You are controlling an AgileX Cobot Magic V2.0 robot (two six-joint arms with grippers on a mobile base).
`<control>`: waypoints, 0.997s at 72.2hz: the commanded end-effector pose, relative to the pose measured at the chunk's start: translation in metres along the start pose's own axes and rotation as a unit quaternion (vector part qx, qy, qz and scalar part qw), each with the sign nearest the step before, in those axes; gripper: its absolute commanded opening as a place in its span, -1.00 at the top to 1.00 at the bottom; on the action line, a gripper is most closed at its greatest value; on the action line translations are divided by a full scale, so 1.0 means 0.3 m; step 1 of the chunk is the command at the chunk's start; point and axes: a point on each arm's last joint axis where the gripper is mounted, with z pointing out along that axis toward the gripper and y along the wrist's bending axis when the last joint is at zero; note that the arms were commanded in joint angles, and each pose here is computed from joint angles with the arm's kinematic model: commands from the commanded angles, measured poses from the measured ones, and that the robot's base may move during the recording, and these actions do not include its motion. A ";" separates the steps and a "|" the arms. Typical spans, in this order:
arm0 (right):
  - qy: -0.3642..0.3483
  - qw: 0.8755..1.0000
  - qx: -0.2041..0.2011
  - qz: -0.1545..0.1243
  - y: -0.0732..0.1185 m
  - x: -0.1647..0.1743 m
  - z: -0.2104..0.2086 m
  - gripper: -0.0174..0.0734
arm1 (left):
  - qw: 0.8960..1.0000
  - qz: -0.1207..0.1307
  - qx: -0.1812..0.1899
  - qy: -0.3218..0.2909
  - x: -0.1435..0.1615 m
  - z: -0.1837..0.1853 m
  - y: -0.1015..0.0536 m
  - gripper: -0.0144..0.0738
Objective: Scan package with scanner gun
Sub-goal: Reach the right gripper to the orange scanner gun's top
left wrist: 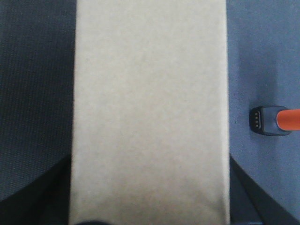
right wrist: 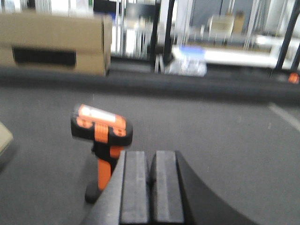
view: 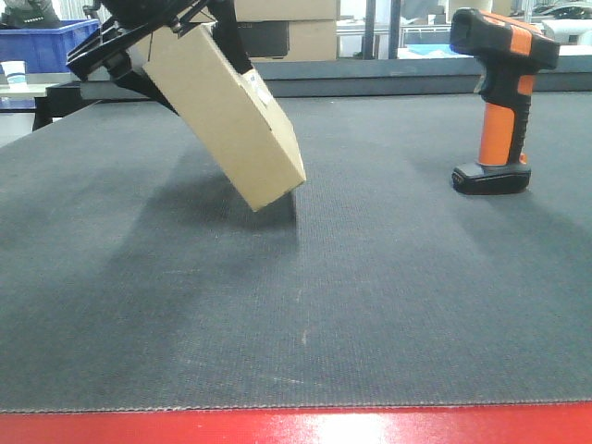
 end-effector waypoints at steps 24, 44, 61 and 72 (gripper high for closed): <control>-0.051 0.998 0.006 0.038 0.000 0.010 0.241 0.98 | 1.000 -0.001 0.006 0.001 0.005 -0.014 -0.013 0.93; 0.030 0.993 -0.048 0.099 0.103 0.156 0.393 0.98 | 1.000 -0.002 0.007 0.000 0.004 -0.014 -0.013 0.93; 0.005 0.988 -0.068 0.136 0.162 0.240 0.484 0.98 | 1.000 -0.002 0.007 -0.001 0.004 -0.014 -0.014 0.93; -0.008 0.988 -0.063 0.140 0.167 0.287 0.523 0.98 | 1.000 -0.002 0.008 -0.001 0.003 -0.014 -0.014 0.93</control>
